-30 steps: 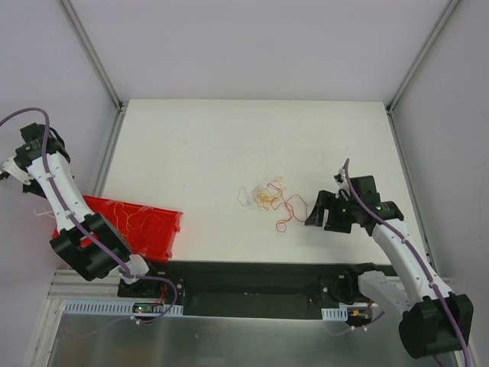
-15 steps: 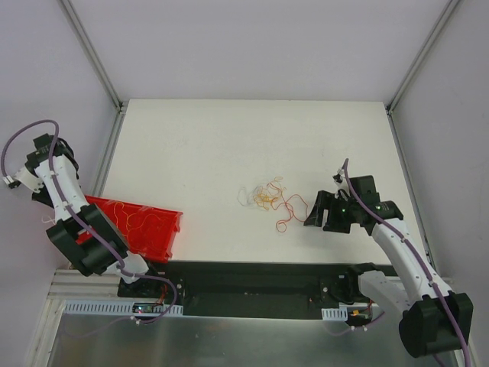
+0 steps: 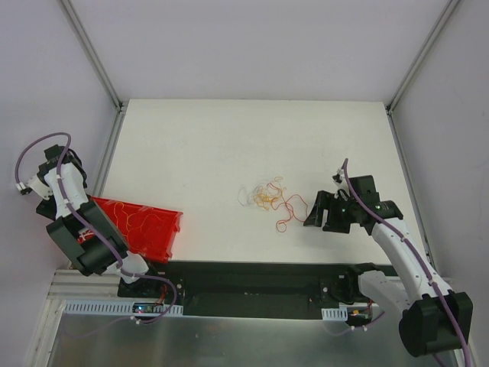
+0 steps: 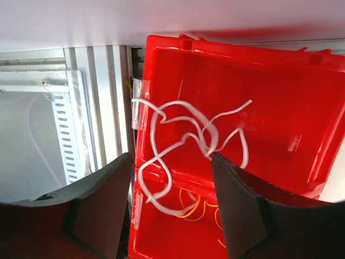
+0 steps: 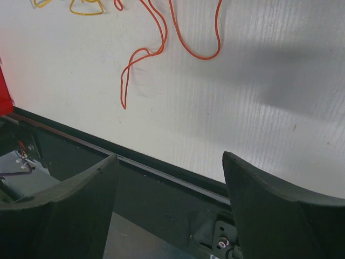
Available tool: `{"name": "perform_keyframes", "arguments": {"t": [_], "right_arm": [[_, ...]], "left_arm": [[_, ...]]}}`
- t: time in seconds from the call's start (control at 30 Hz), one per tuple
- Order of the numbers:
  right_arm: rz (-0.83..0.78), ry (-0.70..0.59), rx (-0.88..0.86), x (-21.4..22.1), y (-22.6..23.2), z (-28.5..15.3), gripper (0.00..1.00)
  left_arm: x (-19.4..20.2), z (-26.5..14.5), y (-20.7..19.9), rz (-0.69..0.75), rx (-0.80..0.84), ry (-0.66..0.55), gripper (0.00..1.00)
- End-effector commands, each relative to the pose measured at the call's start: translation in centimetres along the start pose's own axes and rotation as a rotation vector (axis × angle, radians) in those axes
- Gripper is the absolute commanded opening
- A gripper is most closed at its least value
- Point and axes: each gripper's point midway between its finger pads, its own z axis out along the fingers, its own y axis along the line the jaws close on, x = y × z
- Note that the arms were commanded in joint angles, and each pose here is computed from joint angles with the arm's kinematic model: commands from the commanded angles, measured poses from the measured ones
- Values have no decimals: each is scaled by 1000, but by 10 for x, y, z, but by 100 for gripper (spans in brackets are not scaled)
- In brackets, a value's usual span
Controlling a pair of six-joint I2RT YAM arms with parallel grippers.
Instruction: Untangle the cables
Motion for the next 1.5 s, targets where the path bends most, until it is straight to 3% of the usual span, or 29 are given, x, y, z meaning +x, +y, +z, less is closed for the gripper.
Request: {"name": "perform_keyframes", "arguments": {"t": [0.0, 0.13, 0.27, 0.37, 0.5, 0.77, 0.93, 1.03, 1.47], "right_arm": [[-16, 5, -29, 0, 3, 2, 79], [-18, 5, -33, 0, 3, 2, 79], [-19, 4, -33, 0, 3, 2, 79], [-18, 2, -31, 0, 3, 2, 79], [-18, 1, -34, 0, 3, 2, 79], [-18, -2, -30, 0, 3, 2, 79], [-19, 0, -30, 0, 3, 2, 79], [-18, 0, -28, 0, 2, 2, 79], [-17, 3, -26, 0, 2, 3, 79]], "left_arm": [[-3, -9, -2, 1, 68, -1, 63], [1, -17, -4, -1, 125, 11, 77], [33, -31, -6, -19, 223, 122, 80], [56, -31, 2, -63, 243, 153, 77], [56, -26, 4, -68, 243, 125, 68], [81, -18, 7, -102, 210, 203, 66], [71, -8, 15, -82, 130, 155, 61], [67, -4, 17, -63, 103, 139, 49], [66, 14, 18, 7, 48, 106, 44]]}}
